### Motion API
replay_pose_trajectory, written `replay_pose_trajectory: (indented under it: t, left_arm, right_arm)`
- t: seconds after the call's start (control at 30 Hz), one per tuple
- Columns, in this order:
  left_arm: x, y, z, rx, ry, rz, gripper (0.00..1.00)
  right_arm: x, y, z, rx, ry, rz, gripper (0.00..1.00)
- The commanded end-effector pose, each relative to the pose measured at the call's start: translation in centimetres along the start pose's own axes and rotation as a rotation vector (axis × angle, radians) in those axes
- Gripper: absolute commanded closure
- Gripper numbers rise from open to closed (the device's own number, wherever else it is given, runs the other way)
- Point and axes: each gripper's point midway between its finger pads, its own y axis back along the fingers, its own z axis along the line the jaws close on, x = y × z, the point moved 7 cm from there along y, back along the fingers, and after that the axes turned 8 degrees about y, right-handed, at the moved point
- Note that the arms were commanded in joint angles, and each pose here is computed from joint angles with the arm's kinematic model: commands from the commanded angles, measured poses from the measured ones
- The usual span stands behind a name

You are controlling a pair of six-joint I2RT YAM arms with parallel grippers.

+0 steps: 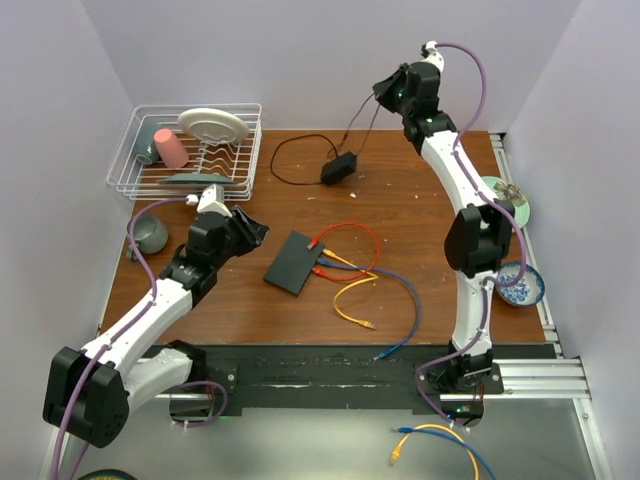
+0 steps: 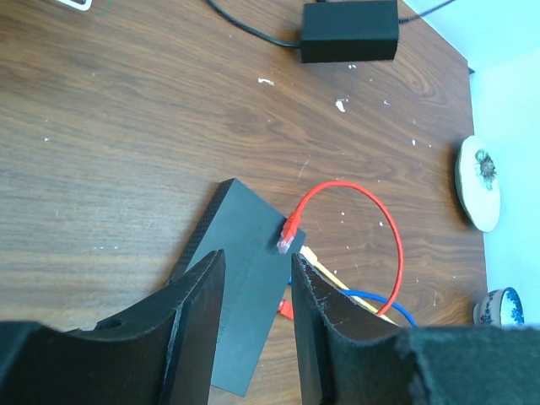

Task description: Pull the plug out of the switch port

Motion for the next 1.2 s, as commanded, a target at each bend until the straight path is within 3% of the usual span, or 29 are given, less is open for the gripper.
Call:
replay_pose_trajectory:
  t: [0.0,0.17,0.2,0.23,0.27,0.3,0.37,0.47,0.7,0.83,0.9,0.93,0.97,1.03,1.13,1.17]
  left_arm:
    - [-0.1,-0.3,-0.2,0.020,0.011,-0.016,0.58]
    - [0.3,-0.8,0.1,0.013,0.013,-0.003,0.58]
    - [0.4,-0.9,0.3,0.007,0.011,0.002,0.58]
    - [0.4,-1.0,0.2,0.008,0.010,0.003,0.59]
    - [0.5,-1.0,0.3,0.006,0.010,0.008,0.59]
    - [0.5,-1.1,0.3,0.006,0.007,0.010,0.59]
    - [0.6,-1.1,0.4,0.008,0.007,0.013,0.59]
    - [0.6,-1.2,0.3,0.011,0.007,0.009,0.59]
    - [-0.3,-0.7,-0.7,0.029,0.028,-0.020,0.60]
    - [-0.5,-0.8,-1.0,0.016,-0.011,0.003,0.59]
    - [-0.4,-1.2,-0.9,-0.014,-0.026,0.036,0.58]
    - [-0.2,-1.2,-0.7,-0.028,-0.038,0.060,0.58]
    - [0.0,-1.5,-0.5,-0.045,-0.044,0.076,0.58]
    - [-0.1,-1.5,-0.6,-0.054,-0.058,0.088,0.57]
    - [-0.1,-1.6,-0.5,-0.068,-0.080,0.093,0.57]
    - [-0.1,-1.7,-0.4,-0.072,-0.083,0.093,0.56]
  right_arm:
    - [0.6,-2.7,-1.3,0.043,-0.027,0.004,1.00]
    - [5.4,-6.7,-6.2,0.123,-0.061,0.076,1.00]
    - [5.3,-7.0,-6.9,0.135,-0.068,0.086,0.94]
    - [5.8,-7.3,-7.4,0.132,-0.066,0.109,0.81]
    - [6.5,-7.7,-8.0,0.134,-0.063,0.130,0.55]
    - [6.8,-7.6,-8.2,0.139,-0.058,0.145,0.46]
    - [5.9,-6.6,-7.6,0.108,-0.045,0.099,0.31]
    - [4.1,-4.0,-6.1,0.055,-0.061,0.036,0.22]
    - [-1.1,3.0,0.1,-0.041,-0.021,-0.087,0.14]
    - [-0.6,7.4,3.8,-0.073,0.051,-0.067,0.13]
    - [1.8,9.2,5.2,-0.066,0.093,-0.034,0.09]
    - [1.4,11.1,6.2,-0.083,0.116,-0.051,0.01]
    - [4.3,12.0,6.0,-0.070,0.145,0.019,0.01]
    - [4.5,14.6,6.3,-0.066,0.164,0.008,0.01]
    - [9.7,17.2,3.8,-0.018,0.235,0.100,0.01]
    - [9.3,18.8,4.3,-0.038,0.243,0.085,0.01]
